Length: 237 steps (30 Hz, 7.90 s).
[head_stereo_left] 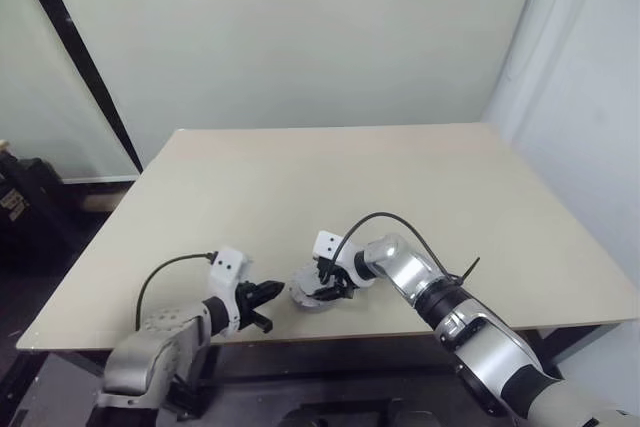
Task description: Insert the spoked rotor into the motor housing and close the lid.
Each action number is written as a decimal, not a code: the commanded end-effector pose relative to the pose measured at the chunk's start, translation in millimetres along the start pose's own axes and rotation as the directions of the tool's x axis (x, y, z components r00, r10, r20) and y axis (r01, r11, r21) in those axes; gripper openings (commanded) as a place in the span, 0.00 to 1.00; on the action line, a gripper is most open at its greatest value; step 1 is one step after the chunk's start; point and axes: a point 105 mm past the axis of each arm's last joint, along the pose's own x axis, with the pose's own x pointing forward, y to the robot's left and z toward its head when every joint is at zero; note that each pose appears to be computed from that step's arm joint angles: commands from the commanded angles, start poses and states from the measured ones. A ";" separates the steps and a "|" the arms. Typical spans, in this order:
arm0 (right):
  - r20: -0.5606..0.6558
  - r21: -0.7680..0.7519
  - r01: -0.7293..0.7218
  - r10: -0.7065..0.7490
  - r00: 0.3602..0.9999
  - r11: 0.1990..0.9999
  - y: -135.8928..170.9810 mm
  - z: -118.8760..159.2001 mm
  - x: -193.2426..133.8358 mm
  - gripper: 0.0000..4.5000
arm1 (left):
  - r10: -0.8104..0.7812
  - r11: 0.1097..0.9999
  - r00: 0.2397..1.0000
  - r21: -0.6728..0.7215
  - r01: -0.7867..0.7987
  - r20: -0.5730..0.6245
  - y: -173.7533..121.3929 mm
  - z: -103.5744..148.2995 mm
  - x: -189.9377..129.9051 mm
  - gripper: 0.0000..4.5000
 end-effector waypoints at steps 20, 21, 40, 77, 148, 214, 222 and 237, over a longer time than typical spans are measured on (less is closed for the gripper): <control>-0.038 0.095 -0.027 0.031 0.999 0.995 5.0 -17.2 -7.1 0.99 | -0.019 0.999 0.997 0.030 0.021 -0.070 -5.7 -23.9 37.3 0.00; -0.027 0.102 -0.025 0.028 0.999 0.994 4.5 -14.9 -7.9 0.99 | -0.018 0.999 0.997 0.030 0.020 -0.070 -5.5 -23.9 37.3 0.00; 0.137 0.914 -0.058 -0.171 0.976 0.400 -32.8 -40.3 -51.6 0.99 | -0.029 0.999 0.997 0.039 0.032 -0.071 -8.2 -23.5 39.5 0.00; 0.379 0.918 -0.383 -0.057 0.924 -0.106 25.5 -21.1 -2.9 0.70 | -0.020 0.999 0.997 0.044 0.024 -0.074 -7.4 -22.0 37.1 0.00; 0.753 0.652 -0.758 -0.144 0.642 0.030 20.8 46.3 -35.3 0.27 | 0.088 0.617 0.922 -0.747 0.245 0.376 -0.8 14.2 -14.2 0.59; 0.613 0.786 -0.494 -0.360 0.704 0.373 -5.3 27.6 -32.0 1.00 | 0.162 0.614 0.845 -0.723 0.317 0.509 17.5 42.1 9.3 0.45; 0.554 0.538 -0.004 -0.350 0.755 0.843 -0.7 32.8 -29.3 1.00 | 0.356 0.825 0.855 -0.557 -0.099 0.376 62.3 42.6 4.3 0.45; 0.548 0.219 0.191 -0.283 0.787 0.957 18.7 34.9 -19.4 1.00 | 0.565 0.787 0.757 -0.492 -0.374 0.329 118.2 44.7 6.1 0.45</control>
